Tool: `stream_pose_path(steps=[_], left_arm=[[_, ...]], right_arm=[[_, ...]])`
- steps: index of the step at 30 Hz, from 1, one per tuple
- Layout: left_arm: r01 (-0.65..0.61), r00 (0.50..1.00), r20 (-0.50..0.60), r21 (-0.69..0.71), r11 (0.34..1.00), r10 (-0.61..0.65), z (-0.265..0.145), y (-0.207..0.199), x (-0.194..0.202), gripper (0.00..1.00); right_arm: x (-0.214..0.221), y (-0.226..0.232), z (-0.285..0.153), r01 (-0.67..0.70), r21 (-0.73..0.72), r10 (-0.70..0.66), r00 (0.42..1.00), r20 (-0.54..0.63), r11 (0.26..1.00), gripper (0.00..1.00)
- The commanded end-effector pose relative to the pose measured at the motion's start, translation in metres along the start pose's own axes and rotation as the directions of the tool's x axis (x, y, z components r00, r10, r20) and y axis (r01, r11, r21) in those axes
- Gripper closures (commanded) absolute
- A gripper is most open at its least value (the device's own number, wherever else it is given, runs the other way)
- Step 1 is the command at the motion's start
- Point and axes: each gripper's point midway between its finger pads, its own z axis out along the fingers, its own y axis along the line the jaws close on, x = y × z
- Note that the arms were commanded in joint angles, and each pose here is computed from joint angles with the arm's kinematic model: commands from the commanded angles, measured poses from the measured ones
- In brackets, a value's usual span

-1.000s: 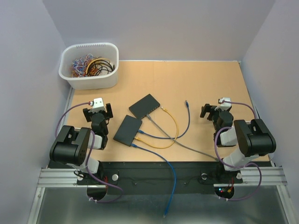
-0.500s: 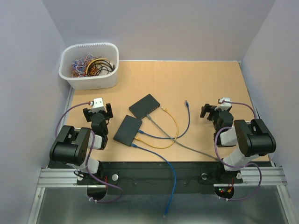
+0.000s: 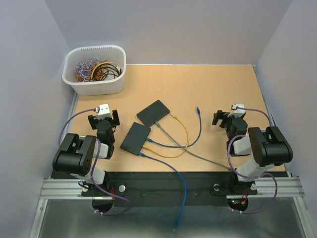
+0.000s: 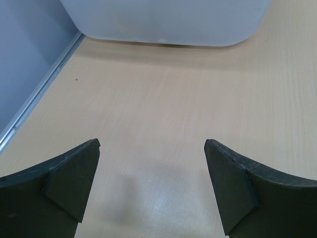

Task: Insert the plug into the switch port

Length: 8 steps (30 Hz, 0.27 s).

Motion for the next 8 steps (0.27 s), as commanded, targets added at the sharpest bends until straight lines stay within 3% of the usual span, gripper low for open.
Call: stream_pose_path(steps=[1,8], left_arm=[[0.168,0.929,0.334,0.004,0.986,-0.16,0.0028,0.0056,-0.0949,0.01],[0.168,0.929,0.334,0.004,0.986,-0.16,0.0028,0.0056,-0.0949,0.01]], right_arm=[[-0.0212,0.0011,0.0055,0.008,-0.009,-0.007,0.997,0.08,1.0,0.0],[-0.0216,0.0012,0.0057,0.008,-0.009,-0.007,0.997,0.08,1.0,0.0]])
